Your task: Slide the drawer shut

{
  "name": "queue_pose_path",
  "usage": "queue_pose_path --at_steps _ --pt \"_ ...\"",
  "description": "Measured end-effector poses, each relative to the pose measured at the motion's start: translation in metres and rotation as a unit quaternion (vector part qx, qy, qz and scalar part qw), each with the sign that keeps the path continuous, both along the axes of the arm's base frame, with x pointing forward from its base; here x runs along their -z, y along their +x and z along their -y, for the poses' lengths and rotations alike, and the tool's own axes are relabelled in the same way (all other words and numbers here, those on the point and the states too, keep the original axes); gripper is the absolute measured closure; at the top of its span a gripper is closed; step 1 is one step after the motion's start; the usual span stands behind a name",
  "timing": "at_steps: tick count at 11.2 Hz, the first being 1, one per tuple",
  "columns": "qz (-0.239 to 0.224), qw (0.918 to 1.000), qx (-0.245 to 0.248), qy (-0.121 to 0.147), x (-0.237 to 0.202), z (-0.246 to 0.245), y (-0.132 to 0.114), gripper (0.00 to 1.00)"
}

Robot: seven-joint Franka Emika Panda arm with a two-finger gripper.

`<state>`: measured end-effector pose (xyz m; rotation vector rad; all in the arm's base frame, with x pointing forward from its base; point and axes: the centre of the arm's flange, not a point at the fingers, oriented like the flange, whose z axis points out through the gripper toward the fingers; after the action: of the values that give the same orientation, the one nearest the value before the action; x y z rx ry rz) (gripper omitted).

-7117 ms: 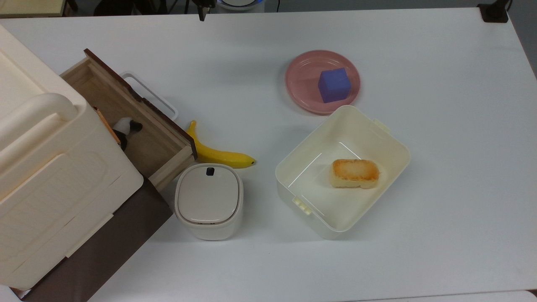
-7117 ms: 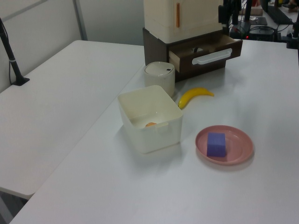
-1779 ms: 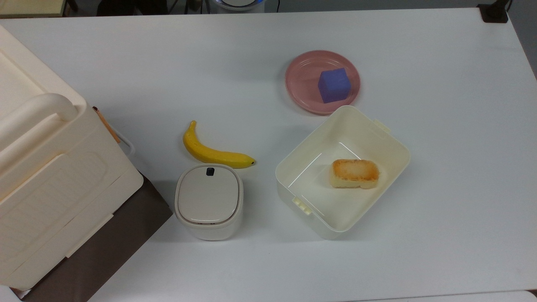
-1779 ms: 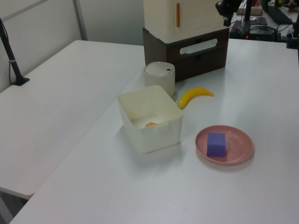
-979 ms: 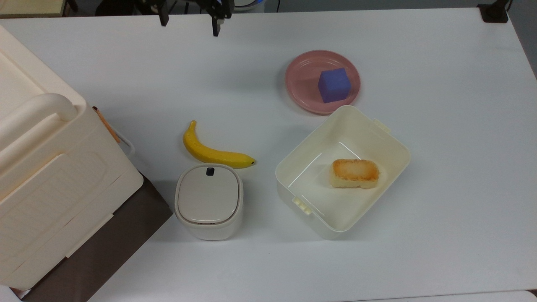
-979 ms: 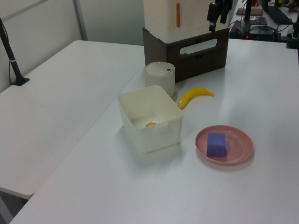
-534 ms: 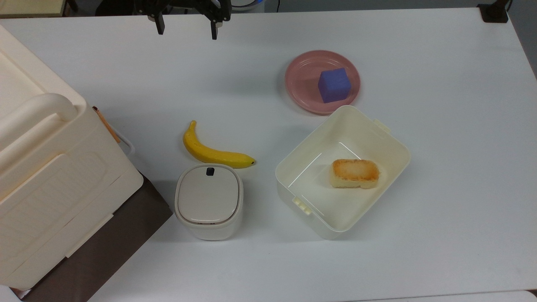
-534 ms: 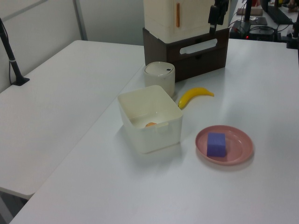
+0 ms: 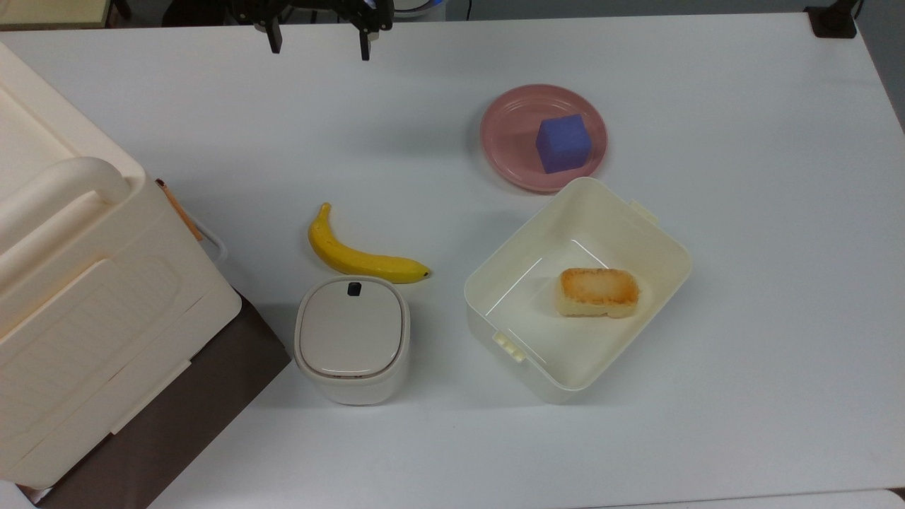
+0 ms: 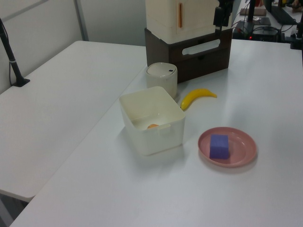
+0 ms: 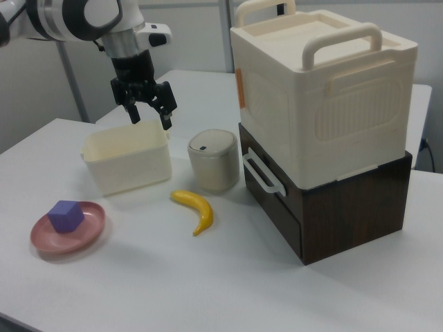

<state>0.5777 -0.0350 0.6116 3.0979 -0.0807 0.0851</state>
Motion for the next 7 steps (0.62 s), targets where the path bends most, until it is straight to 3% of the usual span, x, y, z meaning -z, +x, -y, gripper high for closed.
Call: queue_pose_path --at_steps 4,7 --pt "0.005 1.0000 0.008 0.000 -0.0054 -0.0001 -0.0012 0.00" --pt "0.009 0.9990 0.044 0.002 -0.0063 -0.0035 -0.0007 0.00"
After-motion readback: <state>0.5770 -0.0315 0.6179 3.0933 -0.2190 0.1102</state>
